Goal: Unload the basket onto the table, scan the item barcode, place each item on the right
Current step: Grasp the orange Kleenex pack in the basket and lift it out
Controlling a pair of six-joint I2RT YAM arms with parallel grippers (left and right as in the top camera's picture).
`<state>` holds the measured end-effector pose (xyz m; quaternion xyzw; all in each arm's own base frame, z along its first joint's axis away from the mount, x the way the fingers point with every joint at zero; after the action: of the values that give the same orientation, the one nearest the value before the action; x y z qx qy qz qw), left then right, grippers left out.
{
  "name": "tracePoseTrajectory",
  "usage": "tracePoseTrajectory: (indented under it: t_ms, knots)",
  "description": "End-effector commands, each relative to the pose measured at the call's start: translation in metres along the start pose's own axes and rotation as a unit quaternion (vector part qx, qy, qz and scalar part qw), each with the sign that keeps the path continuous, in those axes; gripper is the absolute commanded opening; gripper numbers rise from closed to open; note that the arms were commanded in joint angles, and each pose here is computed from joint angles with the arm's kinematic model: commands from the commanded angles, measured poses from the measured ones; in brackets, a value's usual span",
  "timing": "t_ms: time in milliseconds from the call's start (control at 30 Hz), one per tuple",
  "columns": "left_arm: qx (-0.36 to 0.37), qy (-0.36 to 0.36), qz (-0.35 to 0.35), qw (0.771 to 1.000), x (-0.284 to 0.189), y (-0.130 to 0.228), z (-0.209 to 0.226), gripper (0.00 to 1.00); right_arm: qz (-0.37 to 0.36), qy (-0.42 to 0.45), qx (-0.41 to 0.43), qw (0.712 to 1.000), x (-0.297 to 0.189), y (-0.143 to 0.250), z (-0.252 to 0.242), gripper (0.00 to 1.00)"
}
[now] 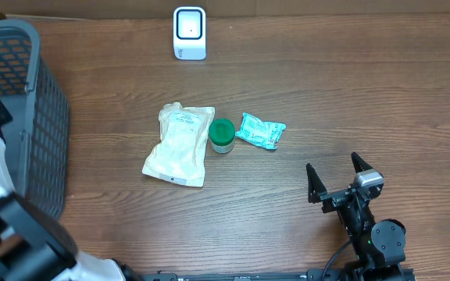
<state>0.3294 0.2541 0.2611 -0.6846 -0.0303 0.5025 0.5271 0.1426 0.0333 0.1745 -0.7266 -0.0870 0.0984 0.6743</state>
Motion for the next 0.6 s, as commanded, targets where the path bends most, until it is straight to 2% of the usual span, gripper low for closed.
tracePoseTrajectory:
  t_ms: [0,133,267,433,567]
  knots:
    - [-0.042,0.071,-0.067,0.994,-0.067,-0.023,-0.017,0.04,-0.002,0.003,0.001,1.000,0.000,0.002,0.000,1.00]
    - [-0.025,0.134,-0.098,0.986,-0.133,-0.025,-0.036,0.04,-0.002,0.003,0.001,1.000,0.000,0.002,0.000,1.00]
    - [-0.012,0.192,-0.090,0.977,-0.187,-0.008,-0.062,0.04,-0.002,0.003,0.001,1.000,0.000,0.002,0.000,1.00]
    - [0.044,0.266,-0.021,0.963,-0.226,0.033,-0.105,0.04,-0.002,0.003,0.001,1.000,0.000,0.002,0.000,1.00]
    - [0.112,0.280,0.047,0.952,-0.235,0.070,-0.133,0.04,-0.002,0.003,0.001,1.000,0.000,0.002,0.000,1.00]
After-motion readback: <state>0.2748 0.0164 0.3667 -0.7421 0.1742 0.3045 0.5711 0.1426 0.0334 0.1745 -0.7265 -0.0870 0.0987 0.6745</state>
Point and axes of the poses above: each gripper's point midway between its finger pads, its own x axis out along the fingers, its own z axis along the line the jaws close on, y = z × x, the point moved 10 cm from there along -x, back along the fingers, and after that the axes turned 8 degrees about -x, right-handed, at the moved point
